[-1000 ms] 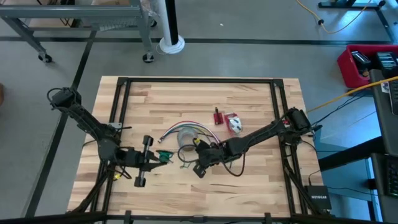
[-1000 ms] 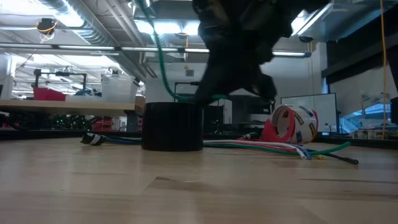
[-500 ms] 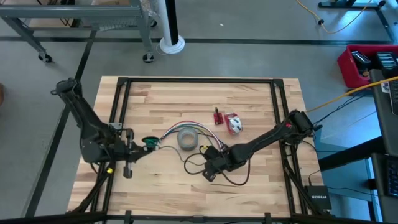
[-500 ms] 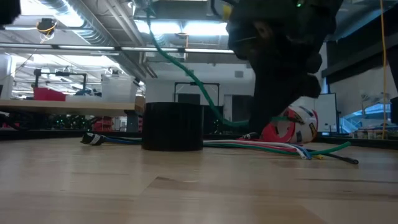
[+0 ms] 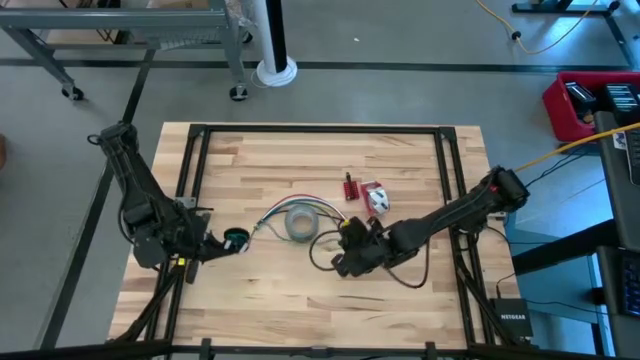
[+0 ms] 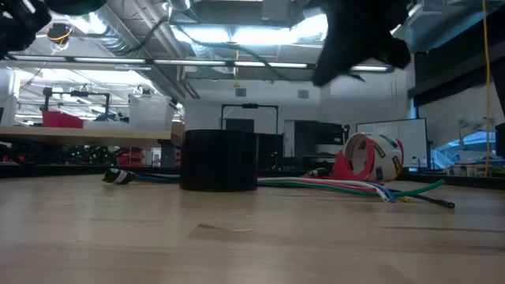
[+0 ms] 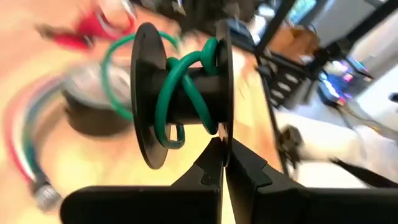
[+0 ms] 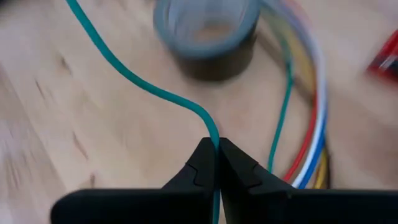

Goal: Coil cords
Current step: Uncoil the green wire from the spool

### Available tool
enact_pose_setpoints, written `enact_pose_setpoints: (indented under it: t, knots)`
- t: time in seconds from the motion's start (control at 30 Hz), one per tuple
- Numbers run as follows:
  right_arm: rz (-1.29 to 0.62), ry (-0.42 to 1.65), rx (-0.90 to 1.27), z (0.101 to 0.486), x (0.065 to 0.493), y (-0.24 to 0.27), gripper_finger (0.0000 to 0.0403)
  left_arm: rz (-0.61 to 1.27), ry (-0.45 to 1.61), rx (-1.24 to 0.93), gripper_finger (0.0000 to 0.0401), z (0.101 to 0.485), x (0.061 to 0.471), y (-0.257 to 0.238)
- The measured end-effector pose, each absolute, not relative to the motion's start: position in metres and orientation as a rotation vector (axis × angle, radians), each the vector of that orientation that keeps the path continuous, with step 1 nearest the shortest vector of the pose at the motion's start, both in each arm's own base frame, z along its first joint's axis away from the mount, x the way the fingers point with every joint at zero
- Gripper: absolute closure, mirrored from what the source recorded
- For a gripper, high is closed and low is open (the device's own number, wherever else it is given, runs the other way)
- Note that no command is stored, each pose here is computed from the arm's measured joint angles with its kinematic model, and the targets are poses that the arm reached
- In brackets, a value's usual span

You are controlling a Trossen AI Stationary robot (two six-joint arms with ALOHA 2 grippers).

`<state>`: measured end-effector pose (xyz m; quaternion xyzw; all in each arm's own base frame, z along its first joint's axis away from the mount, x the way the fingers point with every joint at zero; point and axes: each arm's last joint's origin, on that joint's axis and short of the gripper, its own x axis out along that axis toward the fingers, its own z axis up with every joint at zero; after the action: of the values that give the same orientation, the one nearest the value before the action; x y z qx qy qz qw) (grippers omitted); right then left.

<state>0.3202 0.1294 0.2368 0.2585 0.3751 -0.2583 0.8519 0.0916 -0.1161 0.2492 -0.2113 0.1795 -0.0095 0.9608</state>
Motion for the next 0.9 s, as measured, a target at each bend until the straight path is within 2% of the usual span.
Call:
enact_pose_setpoints:
  t: [0.2,0.6,0.9]
  knots:
    - [-0.623,0.617,0.523,0.268,0.313,0.108,0.0396,-0.115,0.517,-0.574,0.0401,0.241,0.094,-0.128]
    - [-0.663,0.464,0.494,0.298,0.32,0.063,0.0396,-0.112,0.794,-0.795,0.0401,0.218,0.101,-0.152]
    - [-0.556,0.354,0.582,0.312,0.339,0.031,0.0396,-0.3,0.662,-0.812,0.0401,0.219,0.128,-0.182]
